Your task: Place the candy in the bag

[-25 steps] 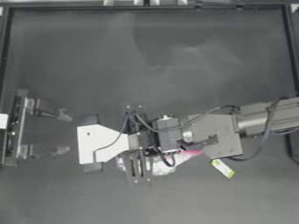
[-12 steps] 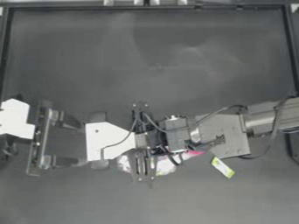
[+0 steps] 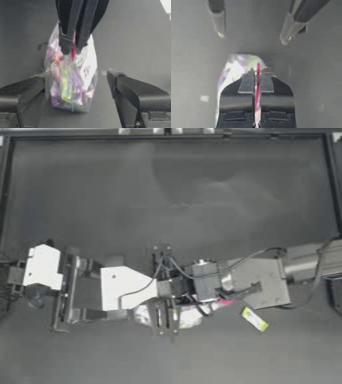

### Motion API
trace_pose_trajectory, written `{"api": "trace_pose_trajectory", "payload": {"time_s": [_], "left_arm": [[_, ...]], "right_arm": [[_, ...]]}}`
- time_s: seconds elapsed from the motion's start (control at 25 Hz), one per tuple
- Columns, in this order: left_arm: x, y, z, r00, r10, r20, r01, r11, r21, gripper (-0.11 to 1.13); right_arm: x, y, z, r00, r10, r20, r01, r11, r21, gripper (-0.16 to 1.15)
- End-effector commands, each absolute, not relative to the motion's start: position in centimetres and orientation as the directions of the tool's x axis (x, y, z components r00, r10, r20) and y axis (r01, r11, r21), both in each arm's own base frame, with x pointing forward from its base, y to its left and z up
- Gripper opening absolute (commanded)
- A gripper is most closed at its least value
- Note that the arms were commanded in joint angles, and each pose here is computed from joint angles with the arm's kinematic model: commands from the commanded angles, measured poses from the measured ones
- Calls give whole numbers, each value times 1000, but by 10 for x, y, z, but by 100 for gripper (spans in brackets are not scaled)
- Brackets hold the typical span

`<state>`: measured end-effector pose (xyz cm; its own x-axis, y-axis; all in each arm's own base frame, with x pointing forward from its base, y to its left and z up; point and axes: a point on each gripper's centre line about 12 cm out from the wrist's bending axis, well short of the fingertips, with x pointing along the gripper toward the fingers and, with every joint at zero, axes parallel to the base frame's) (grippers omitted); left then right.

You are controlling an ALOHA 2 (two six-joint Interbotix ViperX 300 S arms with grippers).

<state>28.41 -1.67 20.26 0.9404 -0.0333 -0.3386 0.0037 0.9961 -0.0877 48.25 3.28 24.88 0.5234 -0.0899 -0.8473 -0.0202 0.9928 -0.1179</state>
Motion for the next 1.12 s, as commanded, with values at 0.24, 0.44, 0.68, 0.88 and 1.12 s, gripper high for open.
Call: {"api": "trace_pose_trajectory", "payload": {"time_s": [0.24, 0.44, 0.68, 0.88, 1.12], "left_arm": [[305, -17, 212, 953, -27, -302, 4, 997, -78, 96], [315, -18, 211, 950, -27, -310, 9, 998, -61, 96], [321, -16, 210, 952, -21, -304, 3, 998, -61, 96], [322, -15, 211, 956, -17, -292, -1, 998, -60, 85], [325, -15, 208, 953, -17, -303, -1, 998, -59, 77]], "right_arm": [[471, 37, 276, 611, -71, -789, -5, 996, -93, 6], [470, 38, 276, 621, -63, -781, -8, 996, -86, 6], [469, 40, 275, 619, -60, -783, -15, 996, -88, 6], [469, 41, 274, 620, -61, -782, -17, 996, -91, 6], [470, 41, 274, 626, -62, -777, -19, 995, -94, 6]]}}
